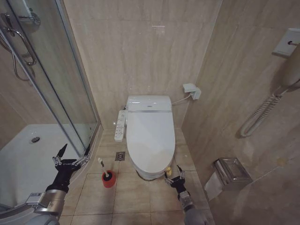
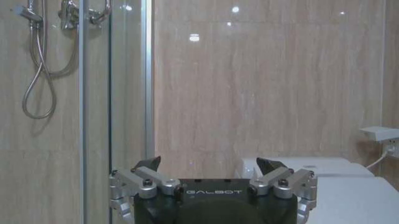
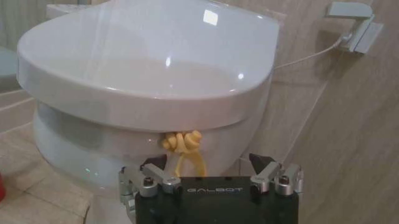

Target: Open the toilet lid, clean the toilet bowl with a toilet brush, close the toilet lid, and flush.

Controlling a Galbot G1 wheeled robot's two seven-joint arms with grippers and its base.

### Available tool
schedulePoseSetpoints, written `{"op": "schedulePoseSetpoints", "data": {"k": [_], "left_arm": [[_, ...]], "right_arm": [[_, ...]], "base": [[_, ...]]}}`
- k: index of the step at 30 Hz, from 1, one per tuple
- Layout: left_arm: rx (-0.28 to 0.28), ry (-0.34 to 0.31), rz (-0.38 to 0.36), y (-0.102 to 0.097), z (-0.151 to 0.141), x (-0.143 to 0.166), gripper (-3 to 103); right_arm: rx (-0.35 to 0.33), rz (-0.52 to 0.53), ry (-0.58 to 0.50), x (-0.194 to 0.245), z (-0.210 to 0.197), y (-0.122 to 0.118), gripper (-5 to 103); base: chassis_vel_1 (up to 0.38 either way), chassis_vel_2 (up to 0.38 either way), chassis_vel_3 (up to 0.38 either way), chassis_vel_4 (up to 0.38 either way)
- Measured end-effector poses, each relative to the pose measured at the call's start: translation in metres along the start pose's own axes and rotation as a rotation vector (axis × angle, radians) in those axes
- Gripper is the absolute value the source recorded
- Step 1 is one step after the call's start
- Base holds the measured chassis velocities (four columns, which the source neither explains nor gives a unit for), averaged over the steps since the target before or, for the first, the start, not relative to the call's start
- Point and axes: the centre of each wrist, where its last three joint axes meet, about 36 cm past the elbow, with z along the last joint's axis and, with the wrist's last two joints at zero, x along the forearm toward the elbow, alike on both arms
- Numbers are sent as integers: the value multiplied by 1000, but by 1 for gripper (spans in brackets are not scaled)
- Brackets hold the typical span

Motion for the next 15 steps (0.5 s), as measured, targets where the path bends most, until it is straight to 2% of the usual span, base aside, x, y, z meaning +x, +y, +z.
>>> {"op": "schedulePoseSetpoints", "data": {"k": [1,8,9,15], "left_arm": [[0,0,0,0,0,0,100],[0,0,0,0,0,0,100],[0,0,0,0,0,0,100],[0,0,0,0,0,0,100]], "right_arm": [[1,0,-1,0,0,0,83],[3,-26,-15,0,4,0,83],[3,-32,-18,-1,5,0,57],[1,-36,-27,-3,4,-2,57]], "base": [[0,0,0,0],[0,0,0,0],[0,0,0,0],[0,0,0,0]]}}
